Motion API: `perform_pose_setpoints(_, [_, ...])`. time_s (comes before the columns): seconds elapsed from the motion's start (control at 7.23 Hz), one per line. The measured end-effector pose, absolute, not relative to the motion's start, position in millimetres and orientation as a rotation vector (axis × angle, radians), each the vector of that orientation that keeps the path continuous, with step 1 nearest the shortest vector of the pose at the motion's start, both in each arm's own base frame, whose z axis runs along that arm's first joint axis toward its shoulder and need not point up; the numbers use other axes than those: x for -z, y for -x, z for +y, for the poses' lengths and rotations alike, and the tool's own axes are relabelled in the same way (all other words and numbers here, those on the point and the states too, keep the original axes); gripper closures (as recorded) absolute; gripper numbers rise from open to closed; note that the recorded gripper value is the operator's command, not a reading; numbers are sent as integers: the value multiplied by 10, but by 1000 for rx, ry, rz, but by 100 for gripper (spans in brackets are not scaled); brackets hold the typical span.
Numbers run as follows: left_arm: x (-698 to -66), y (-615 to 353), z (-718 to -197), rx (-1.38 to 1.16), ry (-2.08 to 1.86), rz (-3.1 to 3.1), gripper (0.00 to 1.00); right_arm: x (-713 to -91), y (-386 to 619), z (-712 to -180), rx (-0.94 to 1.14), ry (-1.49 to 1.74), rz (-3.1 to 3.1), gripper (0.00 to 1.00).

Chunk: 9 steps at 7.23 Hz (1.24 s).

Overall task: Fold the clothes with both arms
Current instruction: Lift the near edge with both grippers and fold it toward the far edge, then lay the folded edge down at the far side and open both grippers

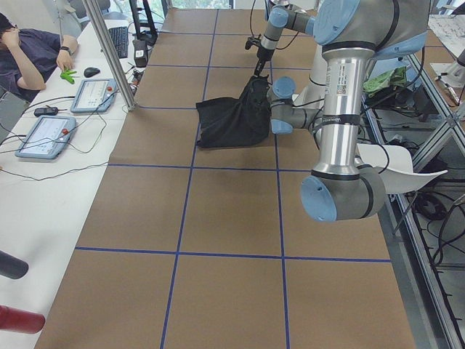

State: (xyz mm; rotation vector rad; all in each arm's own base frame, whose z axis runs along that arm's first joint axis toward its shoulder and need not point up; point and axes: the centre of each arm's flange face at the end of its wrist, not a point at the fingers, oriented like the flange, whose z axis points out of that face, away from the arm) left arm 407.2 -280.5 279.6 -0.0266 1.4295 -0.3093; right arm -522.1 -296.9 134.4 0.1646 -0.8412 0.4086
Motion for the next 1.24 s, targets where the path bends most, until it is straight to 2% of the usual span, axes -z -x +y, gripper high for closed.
perform_pose_setpoints(0.97, [-3017, -4073, -4551, 413, -235, 1280, 100, -1309, 5731, -4489, -495, -194, -750, 100])
perform_pose_setpoints(1.11, [-3118, -4155, -4800, 422, -254, 1245, 91, -1290, 5815, -4683, -504, -189, -726, 100])
perform_pose_setpoints(1.24, [-3228, -4185, -5014, 416, -281, 1210, 55, -1309, 5890, -4877, -515, -182, -722, 75])
